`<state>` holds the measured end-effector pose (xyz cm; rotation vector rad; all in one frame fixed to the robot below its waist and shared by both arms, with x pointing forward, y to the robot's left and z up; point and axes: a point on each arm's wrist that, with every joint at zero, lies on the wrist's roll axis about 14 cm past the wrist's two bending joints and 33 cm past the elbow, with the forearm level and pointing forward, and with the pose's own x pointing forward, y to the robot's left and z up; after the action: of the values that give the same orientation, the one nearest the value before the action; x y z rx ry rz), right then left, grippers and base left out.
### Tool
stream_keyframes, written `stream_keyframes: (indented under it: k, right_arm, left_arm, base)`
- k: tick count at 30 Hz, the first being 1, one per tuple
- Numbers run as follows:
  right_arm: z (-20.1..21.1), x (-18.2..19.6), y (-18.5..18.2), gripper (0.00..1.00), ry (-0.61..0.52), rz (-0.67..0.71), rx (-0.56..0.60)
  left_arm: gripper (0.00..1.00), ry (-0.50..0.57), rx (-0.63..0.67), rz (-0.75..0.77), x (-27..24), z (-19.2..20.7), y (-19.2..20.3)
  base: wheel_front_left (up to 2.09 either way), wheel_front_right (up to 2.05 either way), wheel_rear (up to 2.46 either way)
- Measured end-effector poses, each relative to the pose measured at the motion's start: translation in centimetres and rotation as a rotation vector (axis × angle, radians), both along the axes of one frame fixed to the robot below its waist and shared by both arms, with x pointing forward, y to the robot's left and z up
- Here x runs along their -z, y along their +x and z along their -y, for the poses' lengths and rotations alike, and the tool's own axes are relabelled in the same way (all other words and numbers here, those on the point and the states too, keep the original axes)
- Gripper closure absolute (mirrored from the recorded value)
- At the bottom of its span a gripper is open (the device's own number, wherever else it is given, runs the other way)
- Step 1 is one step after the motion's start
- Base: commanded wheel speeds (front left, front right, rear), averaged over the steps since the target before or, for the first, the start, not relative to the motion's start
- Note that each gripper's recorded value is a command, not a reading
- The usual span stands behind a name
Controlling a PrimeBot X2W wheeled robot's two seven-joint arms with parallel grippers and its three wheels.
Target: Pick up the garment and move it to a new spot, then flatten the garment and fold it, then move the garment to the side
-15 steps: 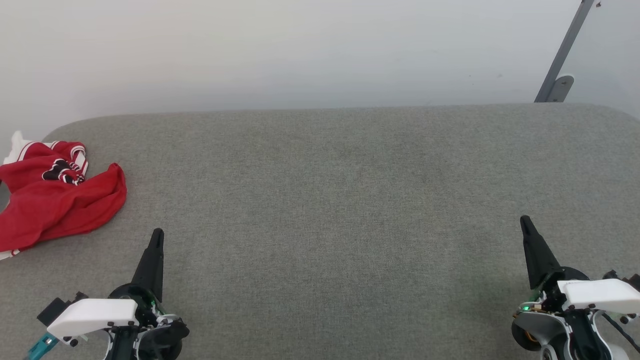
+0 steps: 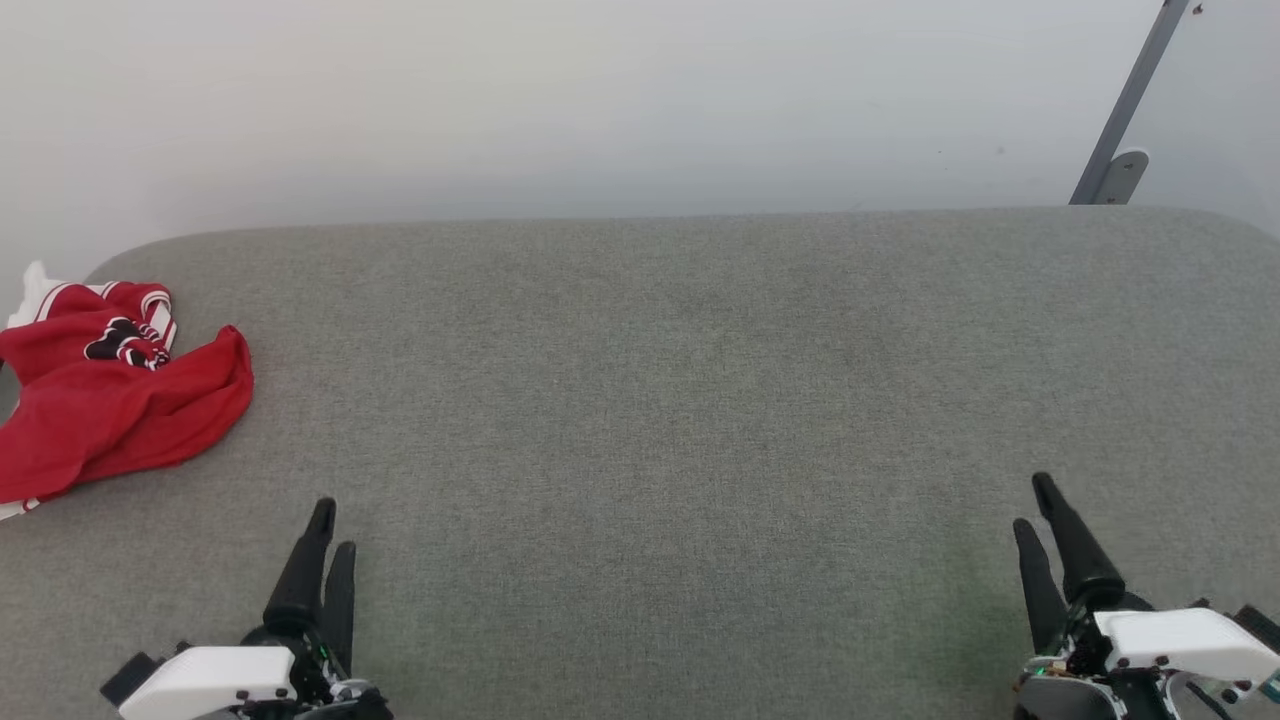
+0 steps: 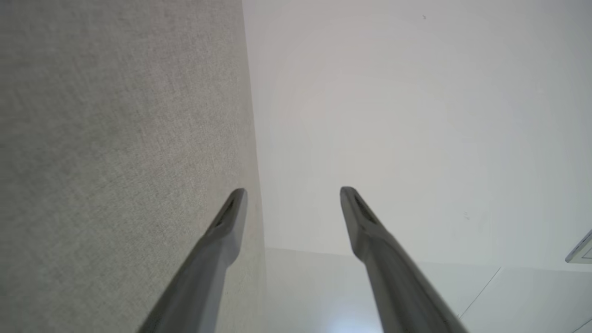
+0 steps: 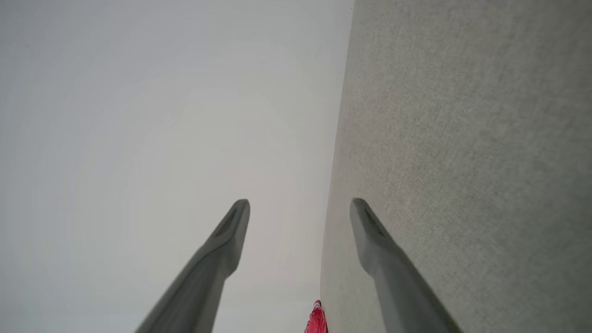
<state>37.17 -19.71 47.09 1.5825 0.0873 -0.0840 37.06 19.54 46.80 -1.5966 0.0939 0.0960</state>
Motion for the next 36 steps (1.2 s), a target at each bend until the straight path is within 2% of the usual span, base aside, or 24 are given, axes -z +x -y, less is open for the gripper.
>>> stream_keyframes:
  k: [8, 18, 25, 26, 27, 36]
  right_arm:
    - [-0.6, -0.2, 0.1, 0.00, -0.060, 0.002, -0.006]
    - [-0.7, -0.7, 0.7, 0.00, -0.241, 0.015, -0.030]
    - [-0.9, -1.0, 1.1, 0.00, -0.404, 0.022, -0.065]
    - [-1.0, -1.0, 1.1, 0.00, -0.450, 0.021, -0.079]
    - [-1.0, -1.0, 1.1, 0.00, -0.450, 0.021, -0.079]
    - [-1.4, -1.5, 1.5, 0.00, -0.626, 0.040, -0.123]
  left_arm:
    - [0.00, 0.035, -0.003, 0.006, -0.5, 0.0, 0.0]
    - [0.00, 0.210, -0.003, -0.018, -0.9, -0.9, 0.1]
    - [0.00, 0.379, 0.000, -0.049, -0.9, -1.8, 0.1]
    - [0.00, 0.435, 0.000, -0.056, -0.9, -2.2, 0.1]
    - [0.00, 0.435, 0.000, -0.056, -0.9, -2.2, 0.1]
    - [0.00, 0.651, 0.018, -0.075, -0.9, -3.0, 0.1]
  base:
    - [0.00, 0.00, 0.00]
    - [0.00, 0.00, 0.00]
    - [0.00, 0.00, 0.00]
    - [0.00, 0.00, 0.00]
    - [0.00, 0.00, 0.00]
    - [0.00, 0.00, 0.00]
